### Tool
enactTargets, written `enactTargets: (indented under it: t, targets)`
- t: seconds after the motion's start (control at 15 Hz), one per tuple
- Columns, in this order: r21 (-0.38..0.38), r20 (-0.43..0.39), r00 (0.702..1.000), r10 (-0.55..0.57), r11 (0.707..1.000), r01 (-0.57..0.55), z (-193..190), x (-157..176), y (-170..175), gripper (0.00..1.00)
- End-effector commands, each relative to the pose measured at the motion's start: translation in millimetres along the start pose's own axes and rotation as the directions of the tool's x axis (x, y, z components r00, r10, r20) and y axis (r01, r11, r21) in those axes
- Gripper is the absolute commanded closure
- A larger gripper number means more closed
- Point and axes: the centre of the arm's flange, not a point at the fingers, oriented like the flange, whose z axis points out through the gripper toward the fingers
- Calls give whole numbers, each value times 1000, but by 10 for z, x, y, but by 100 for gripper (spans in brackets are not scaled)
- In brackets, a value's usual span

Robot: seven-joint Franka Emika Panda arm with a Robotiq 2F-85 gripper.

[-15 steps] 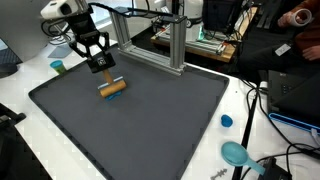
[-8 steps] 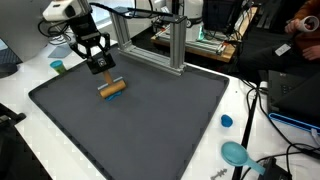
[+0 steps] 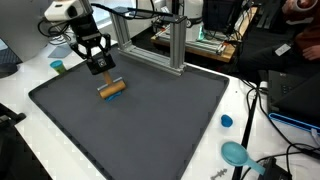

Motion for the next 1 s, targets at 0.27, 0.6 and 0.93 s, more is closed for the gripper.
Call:
enactTargets:
  t: [0.27, 0.6, 0.93]
  targets:
    - [-36, -63, 998, -31, 999, 28, -385, 92, -163, 79]
    - [-84, -119, 992, -29, 996, 19, -511, -137, -172, 79]
    - [-56, -228, 974, 1, 998, -14, -245, -457, -144, 79]
